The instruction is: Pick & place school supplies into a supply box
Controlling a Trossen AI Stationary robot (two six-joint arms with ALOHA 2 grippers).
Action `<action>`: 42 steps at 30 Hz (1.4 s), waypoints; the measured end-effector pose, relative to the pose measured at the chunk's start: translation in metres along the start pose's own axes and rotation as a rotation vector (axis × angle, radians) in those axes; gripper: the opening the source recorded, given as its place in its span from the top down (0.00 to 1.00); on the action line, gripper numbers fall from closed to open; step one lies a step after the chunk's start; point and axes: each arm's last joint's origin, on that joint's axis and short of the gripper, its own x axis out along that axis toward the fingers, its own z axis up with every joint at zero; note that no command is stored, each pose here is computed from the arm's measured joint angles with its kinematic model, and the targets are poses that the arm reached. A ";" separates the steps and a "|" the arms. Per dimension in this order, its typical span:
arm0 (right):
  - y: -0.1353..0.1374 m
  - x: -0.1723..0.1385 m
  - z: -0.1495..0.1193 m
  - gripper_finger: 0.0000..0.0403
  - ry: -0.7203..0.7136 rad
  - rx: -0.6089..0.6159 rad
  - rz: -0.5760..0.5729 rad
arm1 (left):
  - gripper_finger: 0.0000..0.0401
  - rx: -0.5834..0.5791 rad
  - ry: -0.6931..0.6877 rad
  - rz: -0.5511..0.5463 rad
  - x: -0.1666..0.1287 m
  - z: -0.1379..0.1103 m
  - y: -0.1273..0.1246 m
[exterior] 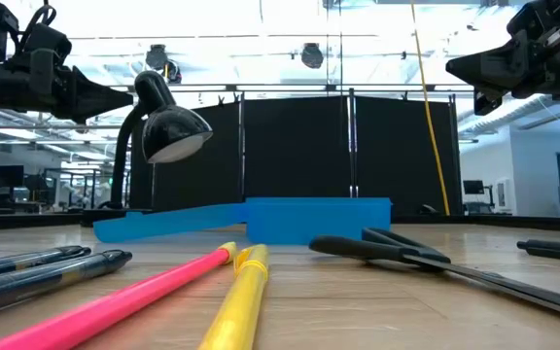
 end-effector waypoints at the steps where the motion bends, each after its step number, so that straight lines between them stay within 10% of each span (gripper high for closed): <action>1: 0.000 0.000 0.000 1.00 0.000 0.000 0.000 | 0.90 0.000 0.000 -0.001 0.000 0.000 0.000; 42: 0.000 0.000 0.001 1.00 -0.006 0.001 0.000 | 0.90 -0.099 -0.001 -0.001 0.000 0.000 0.000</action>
